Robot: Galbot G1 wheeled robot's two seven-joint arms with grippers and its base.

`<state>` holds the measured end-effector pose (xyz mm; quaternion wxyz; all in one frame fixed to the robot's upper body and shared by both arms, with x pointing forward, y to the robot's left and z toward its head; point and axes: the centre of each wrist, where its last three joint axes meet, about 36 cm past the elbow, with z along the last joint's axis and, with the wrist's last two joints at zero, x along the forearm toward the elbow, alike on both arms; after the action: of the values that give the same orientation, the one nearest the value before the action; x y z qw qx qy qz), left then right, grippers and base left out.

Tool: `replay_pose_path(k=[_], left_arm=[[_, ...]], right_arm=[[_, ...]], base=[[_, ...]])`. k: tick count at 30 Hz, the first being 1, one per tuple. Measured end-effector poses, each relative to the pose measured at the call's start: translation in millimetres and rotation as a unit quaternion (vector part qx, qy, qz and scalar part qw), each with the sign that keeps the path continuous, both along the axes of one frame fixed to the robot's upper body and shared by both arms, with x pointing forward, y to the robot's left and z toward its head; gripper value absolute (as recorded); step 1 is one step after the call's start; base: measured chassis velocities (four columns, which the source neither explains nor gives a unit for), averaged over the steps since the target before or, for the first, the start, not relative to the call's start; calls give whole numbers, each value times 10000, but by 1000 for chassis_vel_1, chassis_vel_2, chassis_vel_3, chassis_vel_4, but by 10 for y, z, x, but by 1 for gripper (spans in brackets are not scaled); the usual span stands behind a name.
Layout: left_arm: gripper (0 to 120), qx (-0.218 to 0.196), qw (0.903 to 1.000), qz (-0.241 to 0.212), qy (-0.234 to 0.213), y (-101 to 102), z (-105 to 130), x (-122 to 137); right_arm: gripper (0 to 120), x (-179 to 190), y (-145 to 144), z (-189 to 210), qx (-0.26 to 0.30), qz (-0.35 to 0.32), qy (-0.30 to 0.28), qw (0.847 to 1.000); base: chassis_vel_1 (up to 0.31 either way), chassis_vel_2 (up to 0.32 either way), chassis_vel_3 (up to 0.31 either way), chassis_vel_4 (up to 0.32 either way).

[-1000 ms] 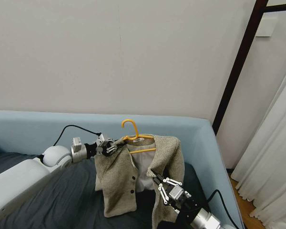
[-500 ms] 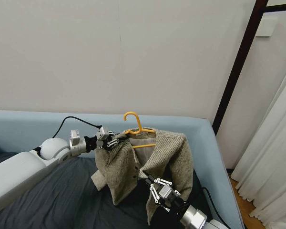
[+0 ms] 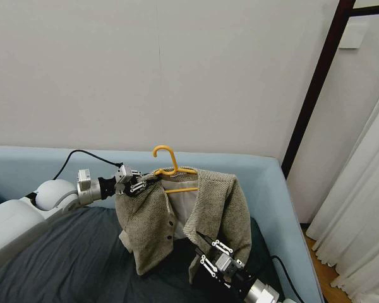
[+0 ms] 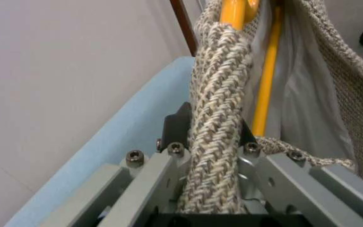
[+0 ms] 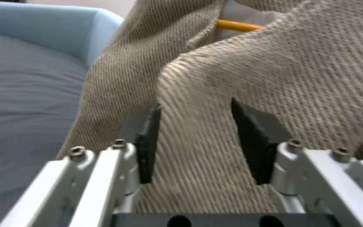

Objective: Pick up the clothes from the sofa and hang them on the clothes hanger.

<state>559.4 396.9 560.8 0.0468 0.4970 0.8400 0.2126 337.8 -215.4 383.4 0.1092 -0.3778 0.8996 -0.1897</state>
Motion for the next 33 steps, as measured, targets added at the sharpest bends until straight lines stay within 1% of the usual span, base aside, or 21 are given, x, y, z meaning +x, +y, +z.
replay_pose_path(k=[1, 4, 5, 6, 7, 9, 10, 14, 15, 16, 19, 21, 22, 25, 27, 29, 31, 33], left_arm=[[6, 0, 10000, 0, 0, 0, 0, 0], [6, 62, 10000, -3, -20, 65, -14, -32], [6, 90, 10000, -3, -20, 98, -27, -55], [6, 90, 10000, -3, -20, 98, -27, -55], [6, 109, 9999, -14, -20, 113, -35, -71], [6, 295, 9995, -115, -14, 196, -103, -175], [6, 295, 9995, -115, -14, 196, -103, -175], [6, 479, 9985, -269, 57, 248, -248, -353], [6, 505, 9983, -287, 59, 256, -266, -383], [6, 505, 9983, -287, 59, 256, -266, -383], [6, 561, 9980, -281, 15, 294, -280, -442], [6, 564, 9980, -281, 9, 297, -283, -450], [6, 574, 9979, -301, 8, 289, -297, -472], [6, 579, 9975, -415, -15, 220, -321, -510], [6, 575, 9974, -443, -21, 203, -323, -514], [6, 548, 9969, -563, -20, 111, -352, -538], [6, 549, 9966, -610, -21, 74, -359, -551], [6, 554, 9964, -636, -18, 56, -364, -560]], right_arm=[[49, 0, 0, 0, 0, 0, 0, 10000], [63, -44, -169, -34, -71, -157, 51, 9998], [68, -36, -266, -16, -75, -277, 84, 9996], [68, -36, -266, -16, -75, -277, 84, 9996], [71, -29, -317, 5, -66, -339, 102, 9994], [83, 13, -499, 196, 34, -548, 162, 9984], [83, 13, -499, 196, 34, -548, 162, 9984], [97, 73, -675, 605, 60, -590, 248, 9979], [98, 83, -691, 706, 51, -525, 296, 9982], [98, 83, -691, 706, 51, -525, 296, 9982], [100, 109, -672, 1064, 5, -215, 594, 9980], [100, 110, -655, 1133, -9, -154, 689, 9975], [100, 126, -609, 1301, -63, -21, 942, 9955], [100, 228, -551, 1596, -281, 158, 1520, 9879], [100, 255, -544, 1639, -333, 191, 1580, 9867], [100, 440, -513, 1793, -550, 278, 1697, 9836], [100, 596, -479, 1824, -715, 289, 1727, 9820], [100, 651, -455, 1818, -759, 303, 1735, 9814]], base=[[0, 0, 0, 0], [0, 0, 0, 0], [0, 0, 0, 0], [0, 0, 0, 0], [0, 0, 0, 0], [0, 0, 0, 0], [0, 0, 0, 0], [0, 0, 0, 0], [0, 0, 0, 0], [0, 0, 0, 0], [0, 0, 0, 0], [0, 0, 0, 0], [0, 0, 0, 0], [0, 0, 0, 0], [0, 0, 0, 0], [0, 0, 0, 0], [0, 0, 0, 0], [0, 0, 0, 0]])
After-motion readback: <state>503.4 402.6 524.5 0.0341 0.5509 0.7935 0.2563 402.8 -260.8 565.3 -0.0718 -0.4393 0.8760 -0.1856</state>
